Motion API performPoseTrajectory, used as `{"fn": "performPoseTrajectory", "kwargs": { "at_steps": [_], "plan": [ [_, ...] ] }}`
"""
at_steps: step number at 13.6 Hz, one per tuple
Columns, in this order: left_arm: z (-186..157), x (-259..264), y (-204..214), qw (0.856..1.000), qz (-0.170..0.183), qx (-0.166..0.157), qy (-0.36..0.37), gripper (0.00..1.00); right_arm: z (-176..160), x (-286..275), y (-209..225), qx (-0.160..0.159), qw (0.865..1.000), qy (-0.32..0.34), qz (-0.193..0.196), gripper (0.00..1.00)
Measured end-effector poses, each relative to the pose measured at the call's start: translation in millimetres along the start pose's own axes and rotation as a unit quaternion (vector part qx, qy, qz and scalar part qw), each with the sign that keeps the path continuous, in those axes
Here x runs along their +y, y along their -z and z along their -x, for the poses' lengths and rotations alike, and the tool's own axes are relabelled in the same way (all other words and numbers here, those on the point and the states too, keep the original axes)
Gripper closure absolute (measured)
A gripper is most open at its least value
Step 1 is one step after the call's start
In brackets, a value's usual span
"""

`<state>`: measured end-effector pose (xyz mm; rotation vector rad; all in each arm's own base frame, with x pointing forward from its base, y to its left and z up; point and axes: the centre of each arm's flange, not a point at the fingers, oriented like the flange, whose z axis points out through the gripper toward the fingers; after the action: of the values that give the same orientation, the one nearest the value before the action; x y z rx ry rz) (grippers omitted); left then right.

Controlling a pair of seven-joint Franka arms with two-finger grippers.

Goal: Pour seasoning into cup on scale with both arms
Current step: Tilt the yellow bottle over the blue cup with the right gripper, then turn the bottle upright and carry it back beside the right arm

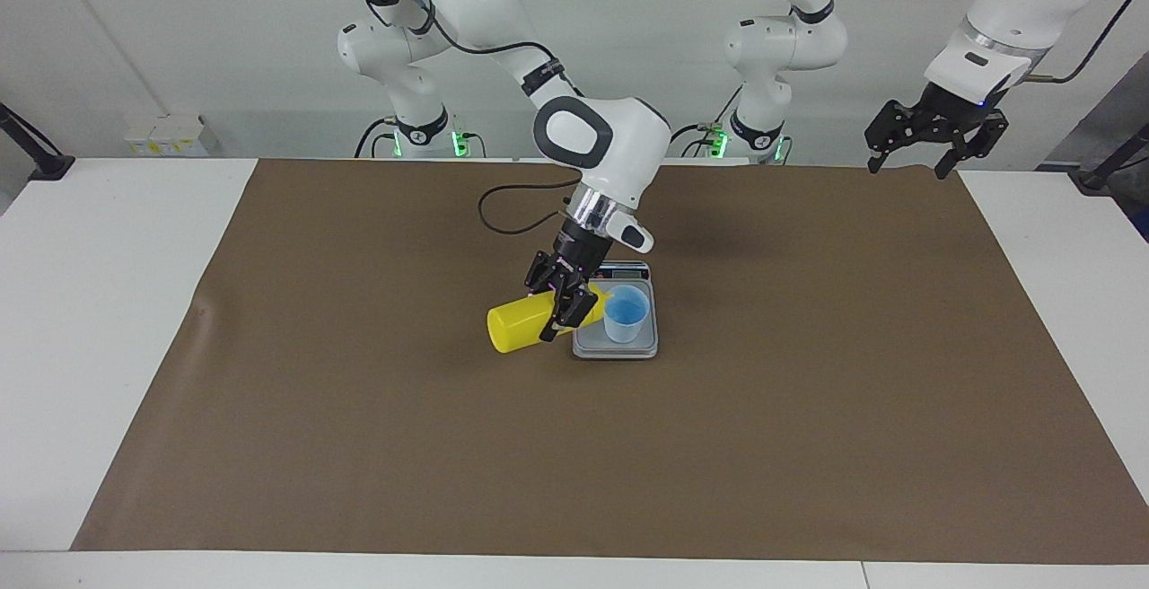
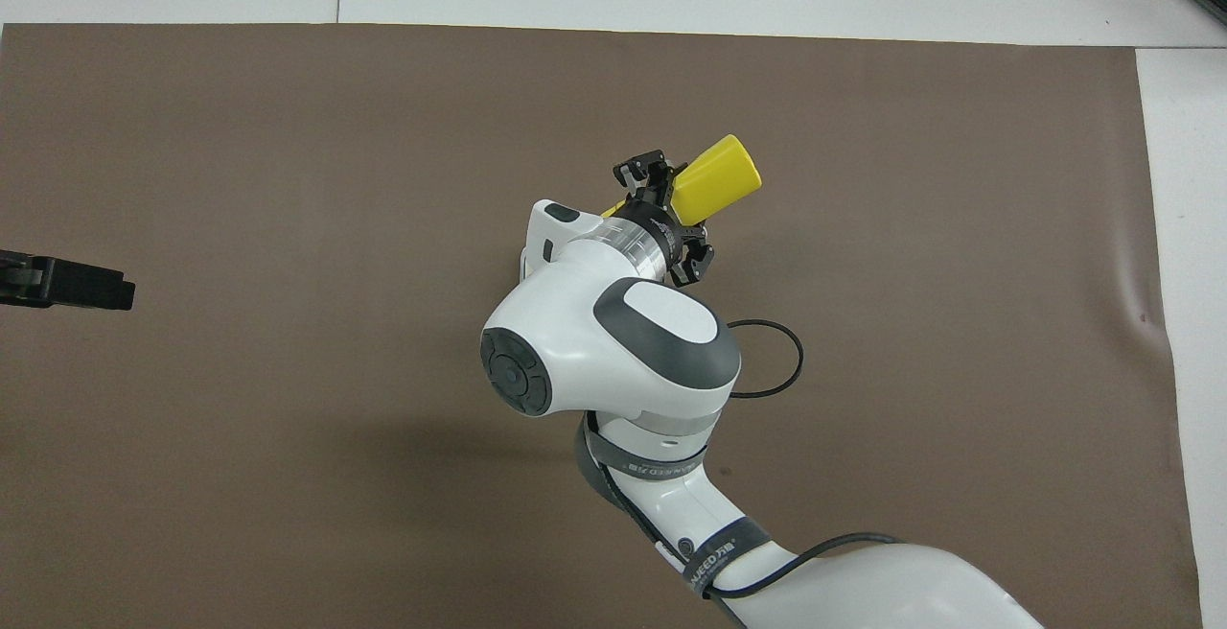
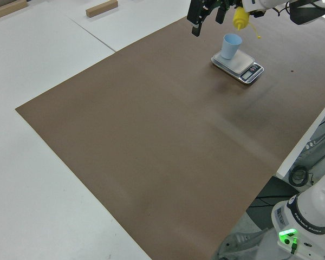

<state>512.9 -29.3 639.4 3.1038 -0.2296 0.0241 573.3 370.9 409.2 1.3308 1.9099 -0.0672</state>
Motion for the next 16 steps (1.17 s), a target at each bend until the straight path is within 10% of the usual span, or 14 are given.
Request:
{"fn": "performPoseTrajectory", "kwargs": {
  "at_steps": [10, 16],
  "plan": [
    [0, 1, 0, 1.0, 0.0, 0.0, -0.001, 0.0, 102, 10, 21, 0.124, 0.975, -0.161, -0.086, 0.46],
    [-1, 5, 0, 1.0, -0.001, 0.001, 0.03, 0.0, 175, 3, 6, 0.227, 0.922, -0.272, -0.159, 0.46]
  ]
}}
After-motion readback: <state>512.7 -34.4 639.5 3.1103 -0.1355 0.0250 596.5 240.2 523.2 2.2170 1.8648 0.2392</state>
